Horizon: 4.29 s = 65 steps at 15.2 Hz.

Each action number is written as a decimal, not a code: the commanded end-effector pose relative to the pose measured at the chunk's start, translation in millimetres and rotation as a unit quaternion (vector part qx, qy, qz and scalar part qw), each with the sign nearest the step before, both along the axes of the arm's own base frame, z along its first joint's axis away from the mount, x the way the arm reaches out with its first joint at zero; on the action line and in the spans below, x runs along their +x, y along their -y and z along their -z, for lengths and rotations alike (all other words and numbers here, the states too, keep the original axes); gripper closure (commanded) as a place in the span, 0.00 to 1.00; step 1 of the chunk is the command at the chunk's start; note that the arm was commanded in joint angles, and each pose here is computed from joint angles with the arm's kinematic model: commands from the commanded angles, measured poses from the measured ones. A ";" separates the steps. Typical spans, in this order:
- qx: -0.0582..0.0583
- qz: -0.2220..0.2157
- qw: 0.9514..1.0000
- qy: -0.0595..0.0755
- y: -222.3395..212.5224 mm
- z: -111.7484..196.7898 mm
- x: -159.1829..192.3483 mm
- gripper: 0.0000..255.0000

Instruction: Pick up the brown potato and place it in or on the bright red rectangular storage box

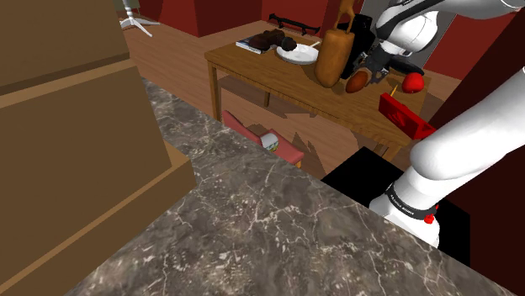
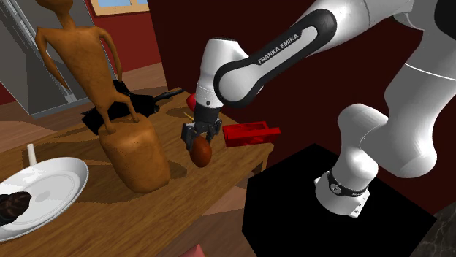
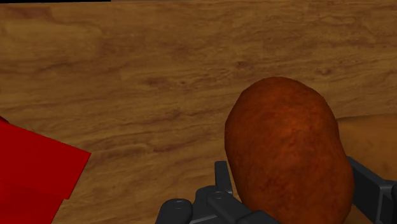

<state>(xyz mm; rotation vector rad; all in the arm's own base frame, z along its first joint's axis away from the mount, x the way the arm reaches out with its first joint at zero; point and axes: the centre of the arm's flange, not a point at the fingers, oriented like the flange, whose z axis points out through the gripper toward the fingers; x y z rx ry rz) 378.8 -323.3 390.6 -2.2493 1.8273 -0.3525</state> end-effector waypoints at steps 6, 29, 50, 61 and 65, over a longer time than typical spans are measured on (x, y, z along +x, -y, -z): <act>0.000 0.000 1.000 0.000 -1.2 -37.7 1.0 1.00; 0.000 0.000 1.000 0.000 25.1 -106.9 -128.3 1.00; 0.000 0.000 1.000 0.000 47.3 -41.0 -237.7 1.00; 0.000 0.000 1.000 0.000 47.3 -33.6 -237.7 0.00; 0.000 0.000 1.000 0.000 47.3 -33.6 -237.7 0.00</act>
